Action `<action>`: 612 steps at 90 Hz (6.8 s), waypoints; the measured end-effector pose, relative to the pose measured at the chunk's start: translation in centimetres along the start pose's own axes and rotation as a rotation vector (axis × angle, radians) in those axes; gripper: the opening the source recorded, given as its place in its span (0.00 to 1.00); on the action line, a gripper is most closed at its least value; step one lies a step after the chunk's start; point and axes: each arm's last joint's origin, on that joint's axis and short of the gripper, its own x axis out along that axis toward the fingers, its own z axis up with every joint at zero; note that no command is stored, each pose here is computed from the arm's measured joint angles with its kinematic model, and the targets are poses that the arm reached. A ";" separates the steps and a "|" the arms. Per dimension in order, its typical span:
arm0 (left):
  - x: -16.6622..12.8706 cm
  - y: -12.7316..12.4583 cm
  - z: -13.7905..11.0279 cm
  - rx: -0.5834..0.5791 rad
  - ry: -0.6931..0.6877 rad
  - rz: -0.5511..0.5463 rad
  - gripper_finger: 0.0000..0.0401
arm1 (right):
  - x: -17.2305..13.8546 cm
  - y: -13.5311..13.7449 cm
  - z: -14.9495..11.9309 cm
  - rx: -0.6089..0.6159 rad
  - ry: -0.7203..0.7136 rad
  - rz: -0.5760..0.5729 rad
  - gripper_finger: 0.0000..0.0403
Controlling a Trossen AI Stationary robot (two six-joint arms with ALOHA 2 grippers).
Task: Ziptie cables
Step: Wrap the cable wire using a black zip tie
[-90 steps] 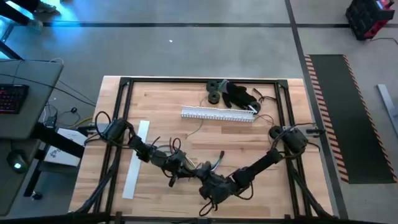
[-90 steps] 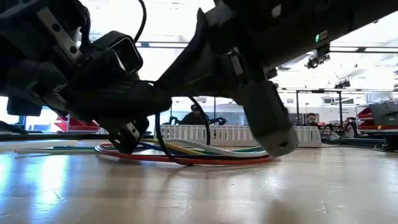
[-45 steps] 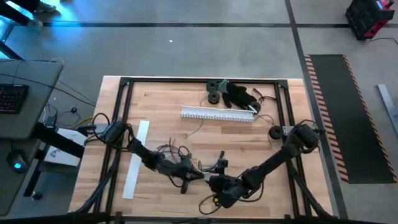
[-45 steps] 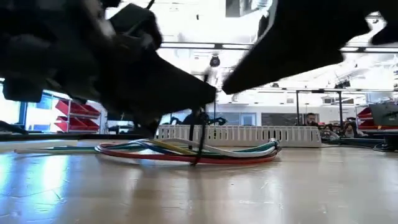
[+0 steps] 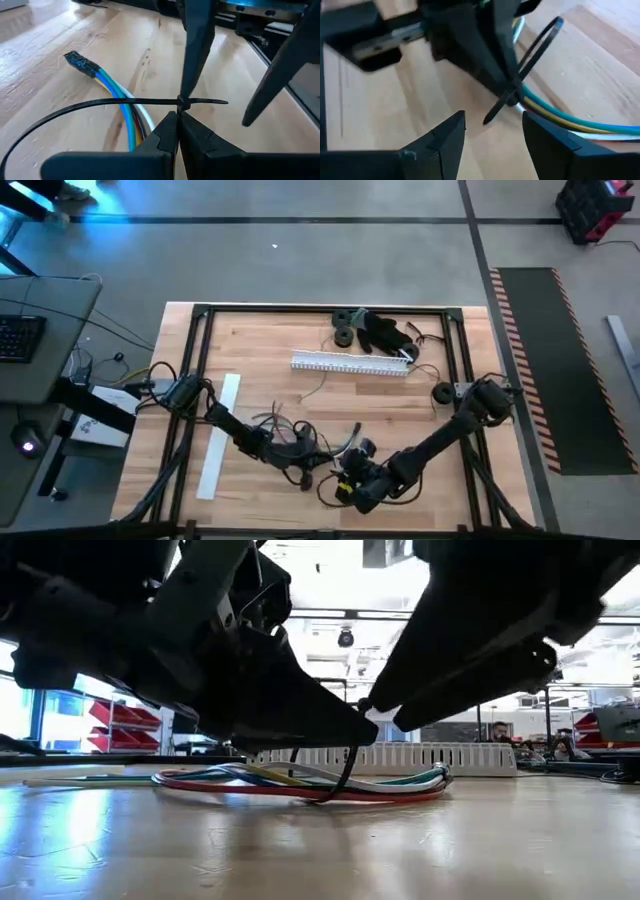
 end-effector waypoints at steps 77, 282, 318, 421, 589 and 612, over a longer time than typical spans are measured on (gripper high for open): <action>0.1 0.3 0.7 0.089 0.048 -0.108 0.30 | 0.6 -0.3 1.3 0.000 -0.077 -0.049 0.00; -3.4 -1.0 4.5 0.506 0.164 -0.136 0.32 | 1.0 0.7 1.8 -0.310 -0.073 0.065 0.00; -2.8 0.0 4.9 0.524 0.168 -0.183 0.16 | 0.9 0.7 1.7 -0.311 -0.080 0.060 0.00; -2.5 0.7 5.0 0.528 0.186 -0.214 0.00 | -3.8 3.7 -8.9 -0.162 0.041 0.156 0.00; -1.4 3.5 6.2 0.603 0.179 -0.454 0.00 | -3.9 6.7 -6.8 -0.104 -0.396 0.127 0.03; -1.3 3.6 5.7 0.604 0.218 -0.456 0.00 | -0.2 5.5 -4.7 -0.307 -0.427 -0.008 0.31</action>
